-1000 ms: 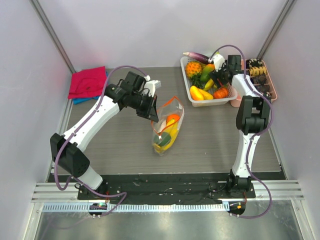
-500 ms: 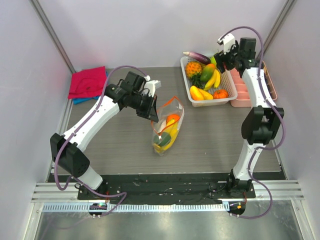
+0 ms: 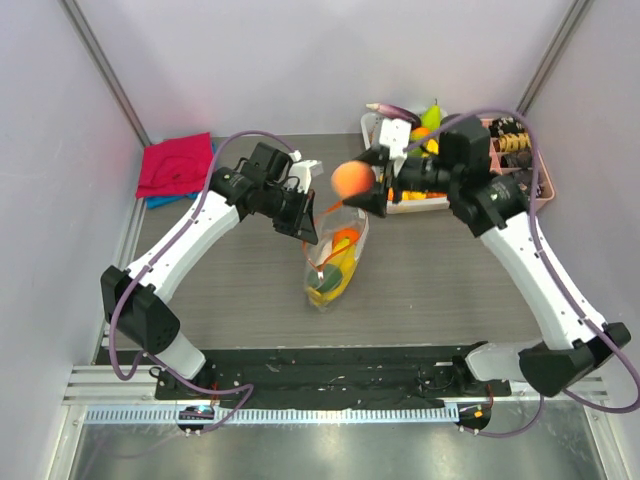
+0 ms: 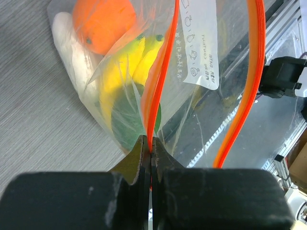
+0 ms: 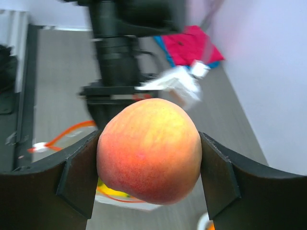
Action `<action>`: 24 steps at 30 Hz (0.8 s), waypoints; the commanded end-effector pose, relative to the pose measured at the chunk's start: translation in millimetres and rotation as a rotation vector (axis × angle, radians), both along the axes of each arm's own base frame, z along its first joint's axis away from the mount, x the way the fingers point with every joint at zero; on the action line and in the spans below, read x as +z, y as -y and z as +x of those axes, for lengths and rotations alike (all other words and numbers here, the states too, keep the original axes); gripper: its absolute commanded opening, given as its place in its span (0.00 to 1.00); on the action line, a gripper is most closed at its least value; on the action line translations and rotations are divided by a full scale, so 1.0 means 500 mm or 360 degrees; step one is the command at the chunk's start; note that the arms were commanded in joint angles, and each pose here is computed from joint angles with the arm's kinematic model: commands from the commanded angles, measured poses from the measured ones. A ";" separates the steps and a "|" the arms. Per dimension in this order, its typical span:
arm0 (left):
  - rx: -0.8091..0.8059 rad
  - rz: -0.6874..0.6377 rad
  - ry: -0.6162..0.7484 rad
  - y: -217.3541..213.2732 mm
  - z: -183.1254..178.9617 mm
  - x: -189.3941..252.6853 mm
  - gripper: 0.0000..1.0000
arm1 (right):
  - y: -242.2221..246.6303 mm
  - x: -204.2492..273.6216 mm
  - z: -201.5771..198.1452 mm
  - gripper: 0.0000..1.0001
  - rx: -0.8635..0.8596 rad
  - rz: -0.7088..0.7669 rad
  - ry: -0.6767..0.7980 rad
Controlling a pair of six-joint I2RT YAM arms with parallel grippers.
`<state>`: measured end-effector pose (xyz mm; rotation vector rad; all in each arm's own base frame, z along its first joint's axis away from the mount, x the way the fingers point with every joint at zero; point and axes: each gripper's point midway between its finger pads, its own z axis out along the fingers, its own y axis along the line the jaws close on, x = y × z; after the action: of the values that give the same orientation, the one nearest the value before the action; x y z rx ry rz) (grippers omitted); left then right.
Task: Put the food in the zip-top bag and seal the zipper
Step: Place the fake fruit in the zipper food storage bag.
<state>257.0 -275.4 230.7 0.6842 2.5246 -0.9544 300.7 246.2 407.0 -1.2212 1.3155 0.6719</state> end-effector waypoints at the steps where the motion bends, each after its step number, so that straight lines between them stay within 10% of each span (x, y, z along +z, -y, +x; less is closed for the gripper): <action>1: -0.0046 -0.0080 0.0068 0.016 0.004 0.034 0.00 | -0.064 -0.050 -0.036 0.13 0.0113 -0.0060 0.0082; 15: -0.0071 -0.0073 0.0087 0.010 -0.002 0.037 0.00 | -0.123 -0.216 -0.064 0.28 0.0247 -0.0364 -0.0048; 19: -0.0071 -0.0066 0.0082 0.009 -0.004 0.034 0.00 | -0.114 -0.207 -0.084 0.77 0.0291 -0.0406 -0.0091; 24: -0.0072 -0.0068 0.0090 0.009 -0.002 0.033 0.00 | -0.103 -0.170 -0.073 0.99 0.0106 -0.0334 -0.0207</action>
<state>255.9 -275.0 230.5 0.7129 2.5146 -0.9558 259.7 300.1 285.3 -1.5241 1.4748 0.7068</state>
